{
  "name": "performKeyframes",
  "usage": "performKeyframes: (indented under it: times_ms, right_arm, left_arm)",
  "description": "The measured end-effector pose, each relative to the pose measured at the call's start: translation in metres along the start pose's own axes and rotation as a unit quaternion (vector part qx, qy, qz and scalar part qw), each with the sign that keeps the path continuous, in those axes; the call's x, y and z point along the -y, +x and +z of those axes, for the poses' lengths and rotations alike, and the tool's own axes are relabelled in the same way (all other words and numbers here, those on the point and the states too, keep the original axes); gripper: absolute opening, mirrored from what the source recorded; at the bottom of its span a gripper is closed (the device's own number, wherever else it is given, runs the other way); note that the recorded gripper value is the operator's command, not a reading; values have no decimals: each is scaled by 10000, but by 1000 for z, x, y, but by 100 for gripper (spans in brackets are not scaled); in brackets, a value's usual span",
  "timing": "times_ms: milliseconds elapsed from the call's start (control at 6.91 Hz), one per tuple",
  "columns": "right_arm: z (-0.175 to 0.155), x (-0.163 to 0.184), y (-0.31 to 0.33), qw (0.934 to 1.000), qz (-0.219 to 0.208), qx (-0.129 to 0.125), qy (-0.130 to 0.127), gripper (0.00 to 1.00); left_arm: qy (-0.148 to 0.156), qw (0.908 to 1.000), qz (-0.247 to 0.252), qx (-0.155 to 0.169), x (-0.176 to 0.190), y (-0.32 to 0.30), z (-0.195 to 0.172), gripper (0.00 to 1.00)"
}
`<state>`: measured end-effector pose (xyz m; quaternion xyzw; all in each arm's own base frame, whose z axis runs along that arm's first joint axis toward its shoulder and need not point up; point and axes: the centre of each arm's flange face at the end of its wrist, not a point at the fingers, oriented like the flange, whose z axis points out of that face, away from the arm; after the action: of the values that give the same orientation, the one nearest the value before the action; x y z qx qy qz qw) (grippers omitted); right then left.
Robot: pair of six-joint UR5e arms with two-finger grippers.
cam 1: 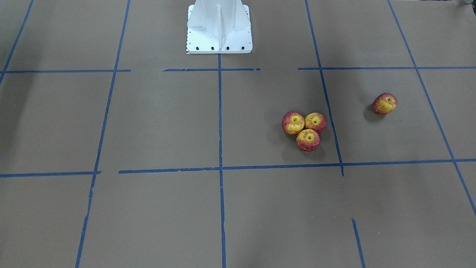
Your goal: Stack apples
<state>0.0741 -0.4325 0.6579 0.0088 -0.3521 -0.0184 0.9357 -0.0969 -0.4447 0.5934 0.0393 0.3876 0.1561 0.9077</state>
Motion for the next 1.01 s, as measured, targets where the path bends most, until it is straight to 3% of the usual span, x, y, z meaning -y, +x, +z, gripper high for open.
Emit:
performKeyframes:
  times_ms: [434,724,1013]
  right_arm:
    - [0,0,0,10000,1,-3,0,100]
    - [0,0,0,10000,1,-3,0,100]
    - [0,0,0,10000,4,-3,0,100]
  left_arm:
    - [221,9997,4,98,12,4,-23,100]
    - [553,9978,282,241,9,-6,-13,100]
    - [999,9944,-162,317,5,5,1,100]
